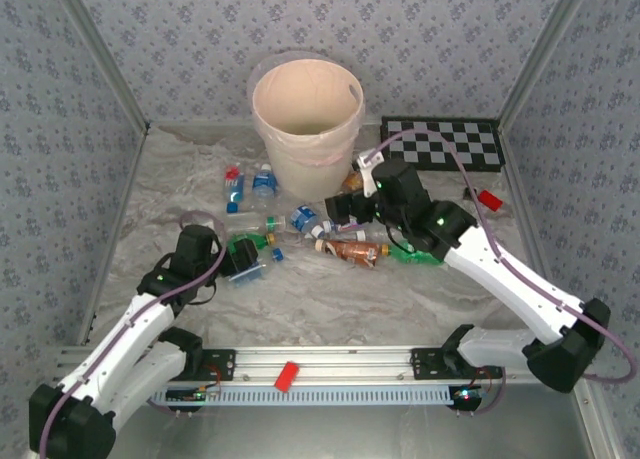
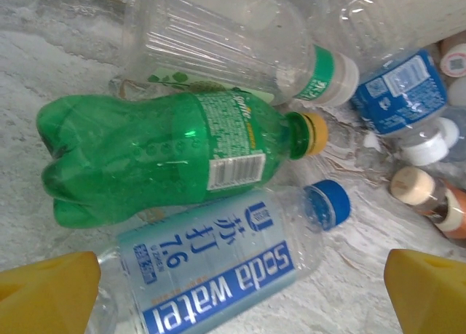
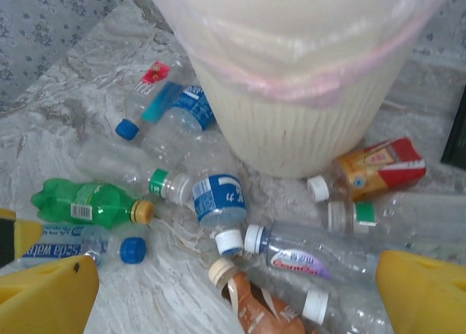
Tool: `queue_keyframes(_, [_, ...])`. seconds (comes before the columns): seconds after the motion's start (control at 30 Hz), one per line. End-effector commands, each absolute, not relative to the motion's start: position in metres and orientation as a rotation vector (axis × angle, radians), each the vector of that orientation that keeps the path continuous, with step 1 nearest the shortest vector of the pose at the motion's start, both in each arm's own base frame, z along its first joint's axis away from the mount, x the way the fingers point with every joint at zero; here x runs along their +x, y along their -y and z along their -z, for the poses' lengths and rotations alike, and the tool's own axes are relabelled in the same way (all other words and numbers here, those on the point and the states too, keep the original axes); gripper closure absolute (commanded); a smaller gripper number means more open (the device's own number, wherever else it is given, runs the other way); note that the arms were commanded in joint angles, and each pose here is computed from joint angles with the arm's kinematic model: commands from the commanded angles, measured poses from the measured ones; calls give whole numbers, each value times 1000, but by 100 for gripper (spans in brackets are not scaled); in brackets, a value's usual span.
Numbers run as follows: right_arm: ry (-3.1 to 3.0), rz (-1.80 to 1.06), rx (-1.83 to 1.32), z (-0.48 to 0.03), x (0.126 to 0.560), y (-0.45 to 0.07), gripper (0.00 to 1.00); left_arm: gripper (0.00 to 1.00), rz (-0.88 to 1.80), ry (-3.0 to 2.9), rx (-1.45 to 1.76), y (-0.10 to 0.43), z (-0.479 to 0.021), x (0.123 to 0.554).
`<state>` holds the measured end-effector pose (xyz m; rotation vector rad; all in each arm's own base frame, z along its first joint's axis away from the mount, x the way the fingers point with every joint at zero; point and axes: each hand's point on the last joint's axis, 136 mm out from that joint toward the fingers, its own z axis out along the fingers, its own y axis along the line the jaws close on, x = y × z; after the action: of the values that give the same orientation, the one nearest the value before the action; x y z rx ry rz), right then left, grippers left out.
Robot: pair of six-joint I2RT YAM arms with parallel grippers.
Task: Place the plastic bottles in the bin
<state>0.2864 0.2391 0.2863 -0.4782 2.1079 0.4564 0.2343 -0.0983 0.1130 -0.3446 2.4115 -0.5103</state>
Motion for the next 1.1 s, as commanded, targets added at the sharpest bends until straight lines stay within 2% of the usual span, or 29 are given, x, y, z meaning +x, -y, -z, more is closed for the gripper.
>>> queue_keyframes(0.0, [-2098, -489, -420, -279, 278, -230, 0, 0, 436, -2353, -335, 90, -117, 249])
queue_keyframes(0.47, [-2109, -505, -316, -254, 264, -201, 0, 0, 621, -2505, -92, 143, -91, 221])
queue_keyframes(0.63, [-2114, -506, -311, -251, 263, -198, 0, 3, 686, -2534, -6, 167, -88, 207])
queue_keyframes(0.83, [-2120, -504, -298, -247, 261, -194, 0, 5, 537, -2630, 150, 182, -75, 198])
queue_keyframes(1.07, [-2120, -492, -280, -245, 256, -184, 0, 8, 338, -2750, 164, 179, -59, 205])
